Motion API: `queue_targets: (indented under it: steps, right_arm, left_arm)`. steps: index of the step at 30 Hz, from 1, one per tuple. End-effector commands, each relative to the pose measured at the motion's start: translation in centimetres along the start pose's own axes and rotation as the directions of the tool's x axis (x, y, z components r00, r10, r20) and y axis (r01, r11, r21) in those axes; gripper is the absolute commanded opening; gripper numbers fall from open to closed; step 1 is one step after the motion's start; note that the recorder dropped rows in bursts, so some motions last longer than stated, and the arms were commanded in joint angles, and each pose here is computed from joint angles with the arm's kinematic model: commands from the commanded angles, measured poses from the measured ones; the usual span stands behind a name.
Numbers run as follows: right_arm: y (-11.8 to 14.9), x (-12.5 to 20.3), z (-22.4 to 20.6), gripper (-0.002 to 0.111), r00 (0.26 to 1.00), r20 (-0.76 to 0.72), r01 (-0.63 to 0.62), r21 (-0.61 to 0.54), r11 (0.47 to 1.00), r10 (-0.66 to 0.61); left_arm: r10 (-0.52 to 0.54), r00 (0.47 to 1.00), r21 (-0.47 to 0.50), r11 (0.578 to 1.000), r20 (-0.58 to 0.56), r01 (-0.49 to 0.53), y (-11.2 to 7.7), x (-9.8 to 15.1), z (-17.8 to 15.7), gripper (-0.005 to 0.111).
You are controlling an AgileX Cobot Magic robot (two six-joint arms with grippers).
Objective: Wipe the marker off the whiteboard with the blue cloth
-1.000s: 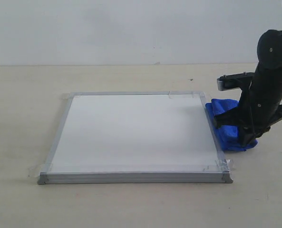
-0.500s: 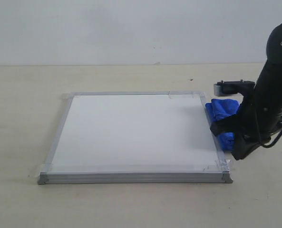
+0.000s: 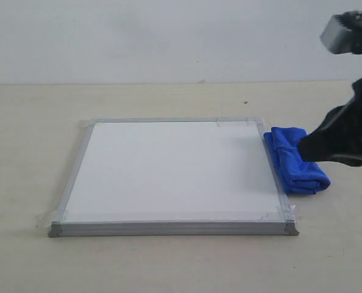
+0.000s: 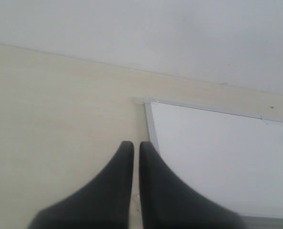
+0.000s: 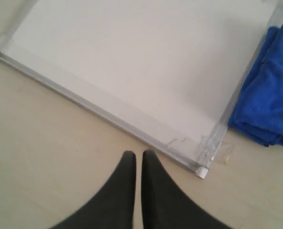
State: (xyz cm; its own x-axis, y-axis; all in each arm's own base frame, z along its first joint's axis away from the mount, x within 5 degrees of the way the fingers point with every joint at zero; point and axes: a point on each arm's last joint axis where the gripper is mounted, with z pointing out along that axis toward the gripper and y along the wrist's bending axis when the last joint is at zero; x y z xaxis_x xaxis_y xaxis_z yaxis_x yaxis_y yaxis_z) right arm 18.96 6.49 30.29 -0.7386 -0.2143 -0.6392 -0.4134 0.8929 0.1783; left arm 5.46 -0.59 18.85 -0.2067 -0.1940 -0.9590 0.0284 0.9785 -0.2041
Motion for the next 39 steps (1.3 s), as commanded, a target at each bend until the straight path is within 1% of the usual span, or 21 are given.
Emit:
queue_targets:
  steps: [1, 7, 14, 17, 20, 23, 26, 30, 33, 39]
  right_arm:
    - [0.9, 2.1, -2.7, 0.000, 0.990, 0.138, 0.037, 0.026, 0.999, -0.040]
    - [1.9, 3.0, -6.0, 0.000, 0.959, 0.273, 0.067, 0.037, 0.997, -0.075]
    - [2.4, 3.5, -7.8, 0.000, 0.927, 0.361, 0.091, 0.055, 0.994, -0.104]
    - [2.4, 3.4, -8.5, 0.000, 0.892, 0.434, 0.095, 0.084, 0.992, -0.122]
    - [2.1, 4.0, -8.7, 0.000, 0.836, 0.515, 0.118, 0.164, 0.979, -0.187]
    - [1.2, 5.6, -7.9, 0.000, 0.772, 0.601, 0.074, 0.238, 0.968, -0.207]
    - [0.2, 7.9, -6.6, 0.000, 0.737, 0.647, 0.007, 0.283, 0.959, -0.196]
    - [-1.0, 11.3, -4.2, 0.000, 0.741, 0.646, -0.053, 0.329, 0.943, -0.183]
    - [-1.5, 13.2, -3.2, 0.000, 0.743, 0.645, -0.087, 0.355, 0.931, -0.177]
    - [-1.9, 16.0, -2.0, 0.000, 0.733, 0.657, -0.129, 0.390, 0.912, -0.178]
  left_arm:
    - [0.003, 1.000, -0.004, 1.000, -0.001, -0.003, 0.0, 0.1, 0.0, 0.004]
    - [0.003, 1.000, -0.004, 1.000, -0.001, -0.003, 0.0, 0.1, 0.0, 0.004]
    - [0.003, 1.000, -0.004, 1.000, -0.001, -0.003, 0.0, 0.1, 0.0, 0.004]
    - [0.003, 1.000, -0.004, 1.000, -0.001, -0.003, 0.0, 0.1, 0.0, 0.004]
    - [0.003, 1.000, -0.004, 1.000, -0.001, -0.003, 0.0, 0.1, 0.0, 0.004]
    - [0.003, 1.000, -0.004, 1.000, -0.001, -0.003, 0.0, 0.1, 0.0, 0.004]
    - [0.003, 1.000, -0.004, 1.000, -0.001, -0.003, 0.0, 0.1, 0.0, 0.004]
    - [0.003, 1.000, -0.004, 1.000, -0.001, -0.003, 0.0, 0.1, 0.0, 0.004]
    - [0.003, 1.000, -0.004, 1.000, -0.001, -0.003, 0.0, 0.1, 0.0, 0.004]
    - [0.003, 1.000, -0.004, 1.000, -0.001, -0.003, 0.0, 0.1, 0.0, 0.004]
